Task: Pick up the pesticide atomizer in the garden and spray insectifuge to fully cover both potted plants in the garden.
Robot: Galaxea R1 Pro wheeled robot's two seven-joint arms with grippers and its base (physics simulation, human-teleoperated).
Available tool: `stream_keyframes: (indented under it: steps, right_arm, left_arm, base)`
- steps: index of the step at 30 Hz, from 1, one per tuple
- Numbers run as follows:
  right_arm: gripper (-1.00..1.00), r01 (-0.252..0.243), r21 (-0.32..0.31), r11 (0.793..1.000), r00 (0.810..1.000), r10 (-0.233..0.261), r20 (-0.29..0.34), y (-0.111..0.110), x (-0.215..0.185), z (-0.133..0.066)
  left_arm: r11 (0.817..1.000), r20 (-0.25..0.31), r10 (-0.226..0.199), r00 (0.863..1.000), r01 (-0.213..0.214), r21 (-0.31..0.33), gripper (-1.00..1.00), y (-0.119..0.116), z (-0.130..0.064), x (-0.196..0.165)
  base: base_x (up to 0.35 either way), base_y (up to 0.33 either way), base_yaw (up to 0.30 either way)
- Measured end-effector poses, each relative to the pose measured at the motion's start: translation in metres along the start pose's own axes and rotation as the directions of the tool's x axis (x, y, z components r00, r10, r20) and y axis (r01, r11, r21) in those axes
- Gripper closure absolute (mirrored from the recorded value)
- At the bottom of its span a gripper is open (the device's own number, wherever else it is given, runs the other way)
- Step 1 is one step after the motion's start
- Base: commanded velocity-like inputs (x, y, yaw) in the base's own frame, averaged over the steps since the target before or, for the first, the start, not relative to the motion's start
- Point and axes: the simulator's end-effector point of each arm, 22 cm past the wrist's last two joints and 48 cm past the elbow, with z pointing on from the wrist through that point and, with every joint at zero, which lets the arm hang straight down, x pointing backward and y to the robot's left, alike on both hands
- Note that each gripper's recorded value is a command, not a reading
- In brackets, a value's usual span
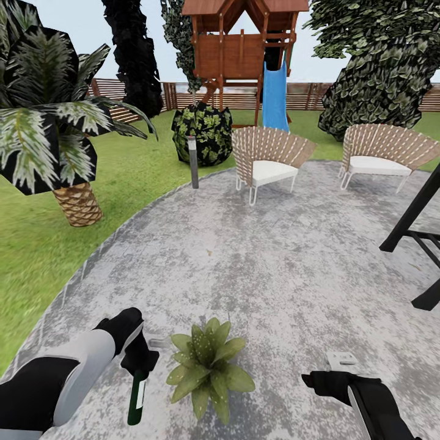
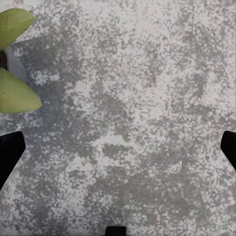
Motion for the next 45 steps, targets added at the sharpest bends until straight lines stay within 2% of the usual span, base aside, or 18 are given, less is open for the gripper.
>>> stream_keyframes:
  steps: [5, 8, 11, 24, 26, 30, 31, 33, 40, 45]
  right_arm:
    - [-1.00, 0.000, 0.000, 1.000, 1.000, 0.000, 0.000, 0.000, 0.000, 0.000]
    - [-1.00, 0.000, 0.000, 1.000, 1.000, 0.000, 0.000, 0.000, 0.000, 0.000]
    - [-1.00, 0.001, 0.001, 1.000, 1.000, -0.001, 0.001, 0.000, 0.000, -0.001]
    - [-1.00, 0.002, 0.002, 1.000, 1.000, -0.002, 0.006, 0.000, -0.002, -0.002]
    - [-1.00, 0.002, 0.002, 1.000, 1.000, -0.002, 0.007, 0.000, -0.002, -0.002]
    - [-1.00, 0.002, 0.002, 1.000, 1.000, -0.002, 0.006, 0.000, -0.002, -0.002]
    - [-1.00, 0.002, 0.002, 1.000, 1.000, -0.002, 0.006, 0.000, -0.002, -0.002]
    - [-1.00, 0.002, 0.002, 1.000, 1.000, -0.002, 0.006, 0.000, -0.002, -0.002]
    - [-1.00, 0.001, 0.001, 1.000, 1.000, -0.001, 0.006, 0.000, -0.002, -0.002]
    - [-1.00, 0.001, 0.001, 1.000, 1.000, -0.001, 0.006, 0.000, -0.002, -0.002]
  left_arm:
    - [1.000, -0.005, 0.000, 1.000, 0.000, -0.001, 1.00, 0.001, 0.003, 0.003]
    - [1.000, -0.040, -0.002, 0.999, 0.002, 0.000, 1.00, 0.001, 0.020, 0.022]
    - [1.000, -0.054, -0.003, 0.999, 0.003, 0.003, 1.00, 0.000, 0.026, 0.031]
    - [1.000, -0.057, -0.006, 0.998, 0.006, 0.009, 1.00, -0.002, 0.028, 0.035]
    - [1.000, -0.045, -0.006, 0.999, 0.007, 0.011, 1.00, -0.003, 0.024, 0.028]
    - [1.000, 0.019, 0.003, 1.000, -0.003, 0.001, 1.00, -0.001, -0.008, -0.007]
    - [1.000, 0.048, 0.007, 0.999, -0.007, -0.007, 1.00, 0.000, -0.024, -0.022]
    - [1.000, 0.070, 0.009, 0.997, -0.008, -0.010, 1.00, 0.000, -0.036, -0.034]
    - [1.000, 0.082, 0.010, 0.997, -0.009, -0.012, 1.00, 0.001, -0.043, -0.040]
    - [1.000, 0.069, 0.005, 0.998, -0.004, -0.004, 1.00, 0.000, -0.034, -0.032]
  base:
    - [0.000, 0.000, 0.000]
    - [0.000, 0.000, -0.053]
    - [0.000, 0.000, -0.161]
    - [0.000, 0.000, -0.094]
    - [0.000, 0.000, 0.000]
    - [0.000, 0.000, 0.000]
    - [0.000, 0.000, 0.000]
    - [0.000, 0.000, 0.000]
    - [0.000, 0.000, 0.000]
    - [0.000, 0.000, 0.000]
